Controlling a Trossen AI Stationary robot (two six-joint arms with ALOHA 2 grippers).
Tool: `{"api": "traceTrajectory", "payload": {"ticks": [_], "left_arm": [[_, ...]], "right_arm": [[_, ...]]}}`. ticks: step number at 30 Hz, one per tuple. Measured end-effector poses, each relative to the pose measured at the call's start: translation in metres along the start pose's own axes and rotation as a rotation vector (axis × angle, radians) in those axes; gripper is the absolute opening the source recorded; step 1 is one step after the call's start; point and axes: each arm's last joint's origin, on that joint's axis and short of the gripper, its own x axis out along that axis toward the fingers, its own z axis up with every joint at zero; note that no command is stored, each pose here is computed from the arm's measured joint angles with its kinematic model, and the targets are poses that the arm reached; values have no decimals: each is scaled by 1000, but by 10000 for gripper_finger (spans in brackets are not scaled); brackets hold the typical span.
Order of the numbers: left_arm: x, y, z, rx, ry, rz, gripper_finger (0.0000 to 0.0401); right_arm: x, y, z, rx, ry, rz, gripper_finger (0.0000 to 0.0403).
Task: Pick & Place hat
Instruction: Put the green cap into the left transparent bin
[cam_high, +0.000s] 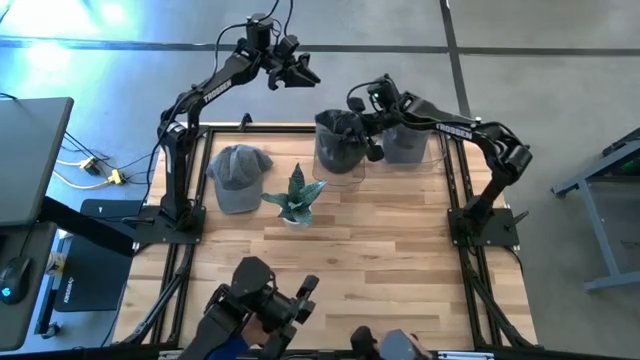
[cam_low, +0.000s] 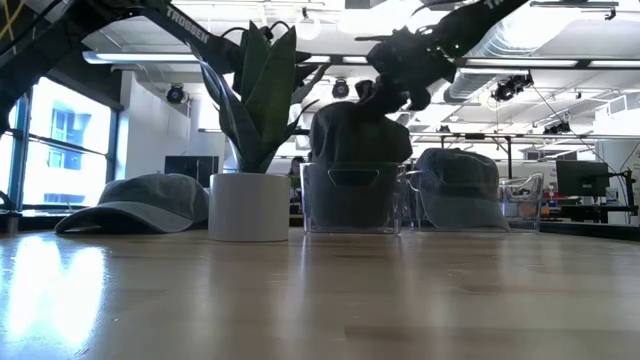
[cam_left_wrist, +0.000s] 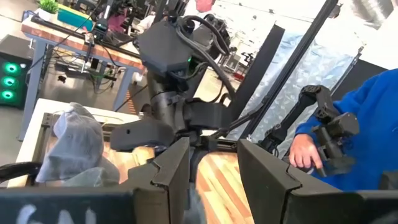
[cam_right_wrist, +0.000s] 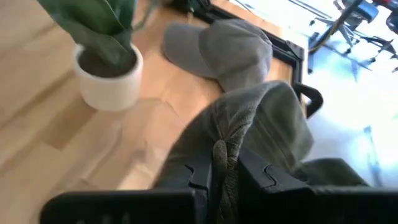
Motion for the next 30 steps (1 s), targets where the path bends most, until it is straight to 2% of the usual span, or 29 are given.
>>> {"api": "traceTrajectory", "payload": {"ticks": [3, 6, 12, 19, 24, 28, 30], "left_arm": [[9, -2, 0, 1, 7, -18, 131], [17, -3, -1, 1, 13, -35, 131], [26, -5, -1, 6, 20, -54, 131], [31, -13, -3, 15, 33, -59, 131], [30, -38, -15, 68, 114, 80, 131], [38, -52, -38, 73, 371, 286, 131], [45, -54, -46, 44, 463, 352, 131]], "right_arm": [[5, -5, -4, -17, 5, -34, 50], [11, -7, -11, 26, 33, -51, 75], [-3, -11, -11, 322, -34, -24, 131], [-46, -9, 10, 508, -83, -76, 213], [-75, 9, 15, 616, 4, -53, 256], [-79, 24, 11, 620, 158, -39, 260], [-74, 27, 9, 604, 200, -44, 255]]}}
